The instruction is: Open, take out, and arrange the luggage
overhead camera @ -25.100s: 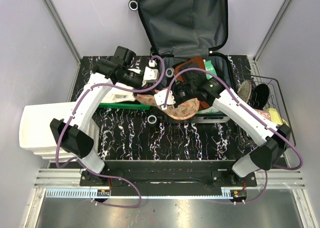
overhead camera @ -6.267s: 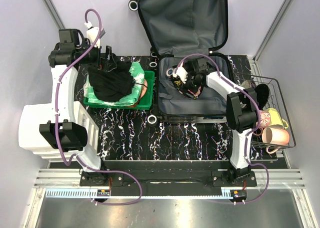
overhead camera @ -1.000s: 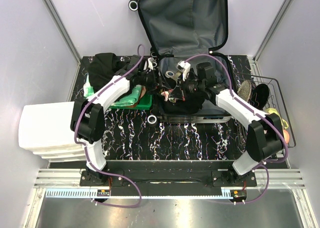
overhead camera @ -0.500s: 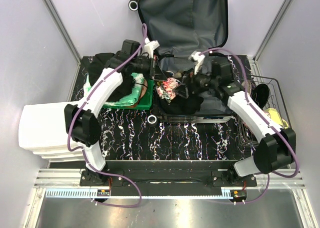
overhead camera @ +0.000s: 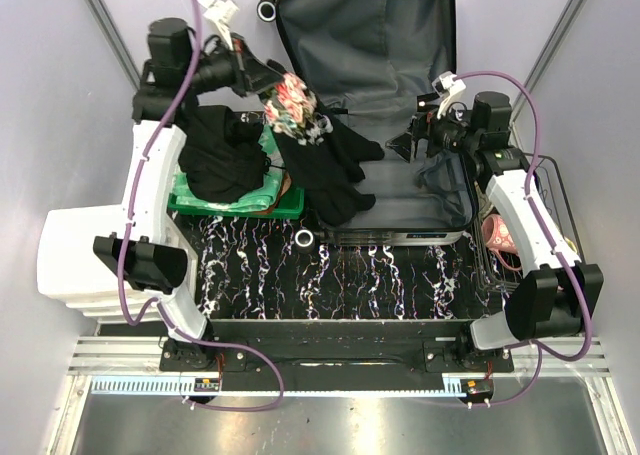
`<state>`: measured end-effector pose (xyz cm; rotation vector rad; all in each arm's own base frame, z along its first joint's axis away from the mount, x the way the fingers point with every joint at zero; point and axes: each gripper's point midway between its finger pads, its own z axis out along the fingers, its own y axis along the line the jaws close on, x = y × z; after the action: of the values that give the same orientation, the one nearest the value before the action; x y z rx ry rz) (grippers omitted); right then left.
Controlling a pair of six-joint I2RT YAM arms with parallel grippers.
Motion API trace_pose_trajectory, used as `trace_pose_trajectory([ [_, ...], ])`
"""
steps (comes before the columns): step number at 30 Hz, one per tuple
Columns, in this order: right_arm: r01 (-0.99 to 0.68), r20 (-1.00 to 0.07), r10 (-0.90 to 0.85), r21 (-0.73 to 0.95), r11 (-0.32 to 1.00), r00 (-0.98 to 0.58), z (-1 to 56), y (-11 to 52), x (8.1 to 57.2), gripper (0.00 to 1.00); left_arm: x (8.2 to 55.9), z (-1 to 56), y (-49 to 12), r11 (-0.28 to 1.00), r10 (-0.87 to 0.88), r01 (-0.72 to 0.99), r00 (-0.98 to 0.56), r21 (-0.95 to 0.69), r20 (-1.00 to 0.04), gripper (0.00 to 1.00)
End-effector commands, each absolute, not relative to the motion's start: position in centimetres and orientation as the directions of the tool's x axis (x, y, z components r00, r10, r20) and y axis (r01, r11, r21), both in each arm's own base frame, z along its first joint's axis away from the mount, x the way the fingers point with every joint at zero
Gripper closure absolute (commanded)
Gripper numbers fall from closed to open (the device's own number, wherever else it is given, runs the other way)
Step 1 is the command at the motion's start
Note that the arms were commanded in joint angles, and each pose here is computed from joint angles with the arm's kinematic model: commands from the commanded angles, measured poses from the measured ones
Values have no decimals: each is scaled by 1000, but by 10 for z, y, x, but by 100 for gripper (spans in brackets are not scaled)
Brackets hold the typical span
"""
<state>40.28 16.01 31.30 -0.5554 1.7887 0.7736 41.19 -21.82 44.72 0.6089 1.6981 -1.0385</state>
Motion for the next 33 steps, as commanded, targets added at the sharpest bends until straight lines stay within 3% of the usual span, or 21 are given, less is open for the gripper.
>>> trace_pose_trajectory([
  [1,-707,-948,-7,233,668,-319,321,164,406,0,391,541,-184,513,-173,841,-93,-170,-981,100],
  [9,-734,-942,-13,253,631,-335,316,171,413,0,401,585,-155,558,-249,821,31,-118,-968,100],
  [14,-749,-943,-14,255,611,-333,314,175,418,0,393,602,-159,495,-291,863,56,-100,-955,100],
  [20,-747,-941,-17,256,614,-337,313,175,424,0,400,629,-126,567,-339,819,137,-86,-931,100],
  [25,-746,-942,-30,244,620,-333,311,173,425,0,420,611,-73,636,-333,759,104,-142,-937,100],
  [33,-751,-937,-45,247,613,-345,308,175,427,0,456,528,17,741,-290,616,-68,-269,-955,100],
])
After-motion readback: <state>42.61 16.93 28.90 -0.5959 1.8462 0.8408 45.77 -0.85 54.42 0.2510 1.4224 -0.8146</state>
